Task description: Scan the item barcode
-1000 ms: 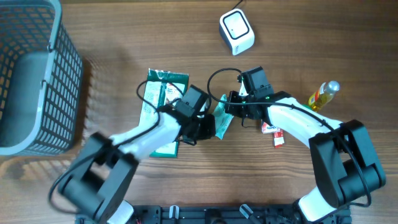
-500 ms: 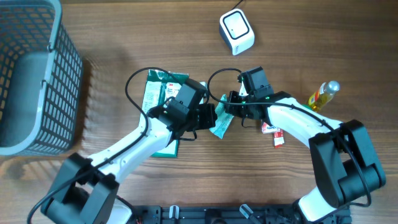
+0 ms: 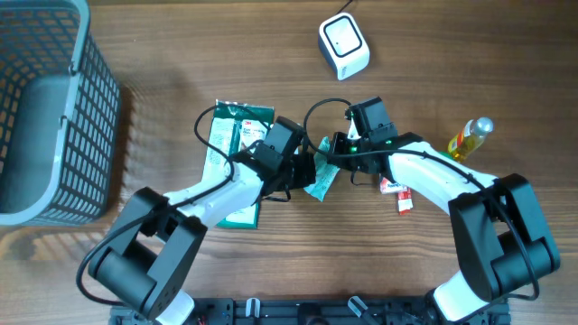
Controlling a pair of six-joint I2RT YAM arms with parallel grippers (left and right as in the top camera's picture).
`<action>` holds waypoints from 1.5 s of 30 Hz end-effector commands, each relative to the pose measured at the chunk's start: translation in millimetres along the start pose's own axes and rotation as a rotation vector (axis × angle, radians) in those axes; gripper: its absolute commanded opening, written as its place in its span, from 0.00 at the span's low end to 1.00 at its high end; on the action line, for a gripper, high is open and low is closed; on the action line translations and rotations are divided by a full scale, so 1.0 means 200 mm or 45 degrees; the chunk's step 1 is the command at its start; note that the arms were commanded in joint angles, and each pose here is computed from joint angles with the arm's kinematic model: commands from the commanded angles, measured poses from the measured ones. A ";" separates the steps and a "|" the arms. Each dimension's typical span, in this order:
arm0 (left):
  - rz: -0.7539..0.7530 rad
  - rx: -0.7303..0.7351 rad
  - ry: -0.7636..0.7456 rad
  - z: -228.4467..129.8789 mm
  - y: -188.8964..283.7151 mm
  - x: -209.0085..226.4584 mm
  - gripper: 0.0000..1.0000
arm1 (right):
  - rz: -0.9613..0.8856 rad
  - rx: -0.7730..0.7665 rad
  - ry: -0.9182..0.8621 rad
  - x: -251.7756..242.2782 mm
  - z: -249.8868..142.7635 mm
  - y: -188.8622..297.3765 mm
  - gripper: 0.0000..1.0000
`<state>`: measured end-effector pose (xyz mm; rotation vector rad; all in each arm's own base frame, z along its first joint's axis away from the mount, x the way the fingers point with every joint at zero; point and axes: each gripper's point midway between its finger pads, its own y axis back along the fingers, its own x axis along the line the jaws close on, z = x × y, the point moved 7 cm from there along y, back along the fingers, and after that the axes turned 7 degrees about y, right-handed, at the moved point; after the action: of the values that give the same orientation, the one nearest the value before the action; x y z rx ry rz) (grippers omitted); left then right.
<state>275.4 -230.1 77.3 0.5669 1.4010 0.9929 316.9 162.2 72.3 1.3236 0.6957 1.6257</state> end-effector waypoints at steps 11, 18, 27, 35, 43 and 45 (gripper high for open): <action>0.042 0.014 0.020 -0.01 -0.03 0.03 0.04 | 0.206 -0.001 0.042 0.07 0.03 0.37 0.06; 0.048 0.006 0.020 -0.01 -0.03 0.04 0.04 | 0.133 0.082 -0.023 -0.02 -0.05 0.27 0.05; 0.054 -0.001 0.020 -0.01 -0.03 0.04 0.04 | 0.026 0.190 -0.115 -0.16 -0.10 0.03 0.04; 0.179 -0.085 0.025 0.02 -0.03 0.10 0.04 | -0.139 0.266 -0.293 -0.28 -0.17 -0.08 0.04; 0.272 -0.202 0.024 0.08 -0.01 0.14 0.04 | -0.140 0.267 -0.289 -0.28 -0.17 -0.08 0.04; 0.267 -0.233 0.043 0.13 0.02 0.16 0.04 | -0.139 0.266 -0.288 -0.28 -0.17 -0.08 0.04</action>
<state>281.9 -223.1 75.9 0.5713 1.3361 1.1171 304.0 138.5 63.3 1.5929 0.6931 1.4974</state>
